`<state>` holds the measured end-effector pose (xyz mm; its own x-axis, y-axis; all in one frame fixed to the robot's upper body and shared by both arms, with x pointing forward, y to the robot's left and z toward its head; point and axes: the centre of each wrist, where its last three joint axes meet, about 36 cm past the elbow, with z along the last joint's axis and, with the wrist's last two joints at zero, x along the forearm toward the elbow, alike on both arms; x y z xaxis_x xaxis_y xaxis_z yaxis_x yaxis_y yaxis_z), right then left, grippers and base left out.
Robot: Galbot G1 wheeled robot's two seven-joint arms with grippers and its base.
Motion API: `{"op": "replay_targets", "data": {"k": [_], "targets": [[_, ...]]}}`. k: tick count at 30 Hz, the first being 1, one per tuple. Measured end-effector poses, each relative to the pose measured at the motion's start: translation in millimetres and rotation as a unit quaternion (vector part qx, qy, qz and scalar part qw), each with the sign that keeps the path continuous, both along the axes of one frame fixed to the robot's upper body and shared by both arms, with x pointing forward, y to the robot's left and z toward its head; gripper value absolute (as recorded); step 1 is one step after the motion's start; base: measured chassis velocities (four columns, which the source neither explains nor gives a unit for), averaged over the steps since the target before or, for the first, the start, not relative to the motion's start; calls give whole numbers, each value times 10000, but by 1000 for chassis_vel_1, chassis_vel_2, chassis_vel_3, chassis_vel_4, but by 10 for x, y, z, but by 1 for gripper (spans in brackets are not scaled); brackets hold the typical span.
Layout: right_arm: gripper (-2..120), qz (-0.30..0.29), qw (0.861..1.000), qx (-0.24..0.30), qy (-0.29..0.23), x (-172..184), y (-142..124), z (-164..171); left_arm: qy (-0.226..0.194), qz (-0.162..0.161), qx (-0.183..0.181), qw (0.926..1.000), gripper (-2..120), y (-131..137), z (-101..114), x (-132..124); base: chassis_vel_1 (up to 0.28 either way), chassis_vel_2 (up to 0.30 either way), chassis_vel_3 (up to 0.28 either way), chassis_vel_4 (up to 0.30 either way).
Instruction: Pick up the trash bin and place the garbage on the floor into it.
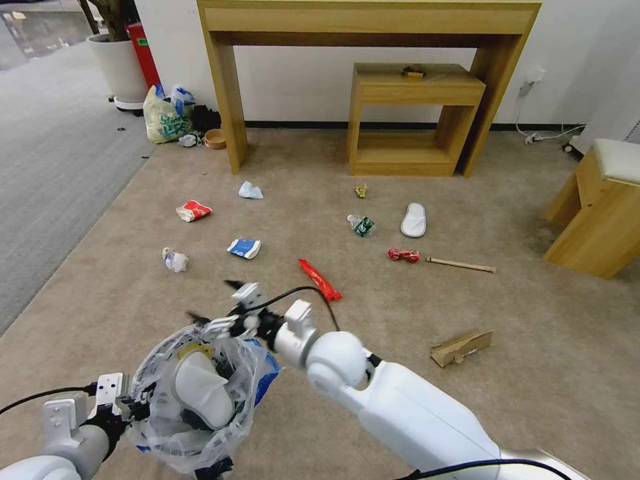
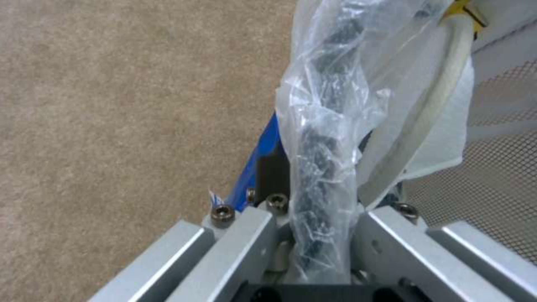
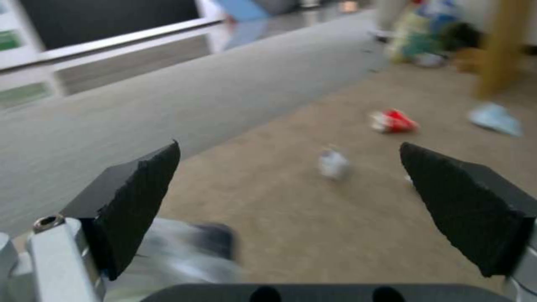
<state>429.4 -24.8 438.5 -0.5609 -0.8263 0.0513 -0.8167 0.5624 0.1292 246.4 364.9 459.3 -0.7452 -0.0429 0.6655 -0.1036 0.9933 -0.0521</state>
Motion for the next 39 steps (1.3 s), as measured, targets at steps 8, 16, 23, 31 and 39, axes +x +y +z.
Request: {"op": "replay_targets", "data": {"k": [8,16,23,31,39], "targets": [[100,-848,9957,76,360,24,-516,-135,-40,20,6,10000,0,38,35,-35,0,0,0,0],[100,-1801,9821,-304,467,-104,-1390,-301,-46,34,17,10000,0,40,25,-51,0,0,0,0],[100,-2947,9531,-458,516,-523,-2220,-423,-54,18,21,10000,0,42,-1,-36,0,0,0,0],[100,-3292,9419,-444,497,-766,-2480,-415,-49,14,-7,10000,0,30,-11,-47,0,0,0,0],[100,-3335,9406,-406,492,-813,-2446,-438,-33,-12,-17,10000,0,19,0,-76,0,0,0,0]]}}
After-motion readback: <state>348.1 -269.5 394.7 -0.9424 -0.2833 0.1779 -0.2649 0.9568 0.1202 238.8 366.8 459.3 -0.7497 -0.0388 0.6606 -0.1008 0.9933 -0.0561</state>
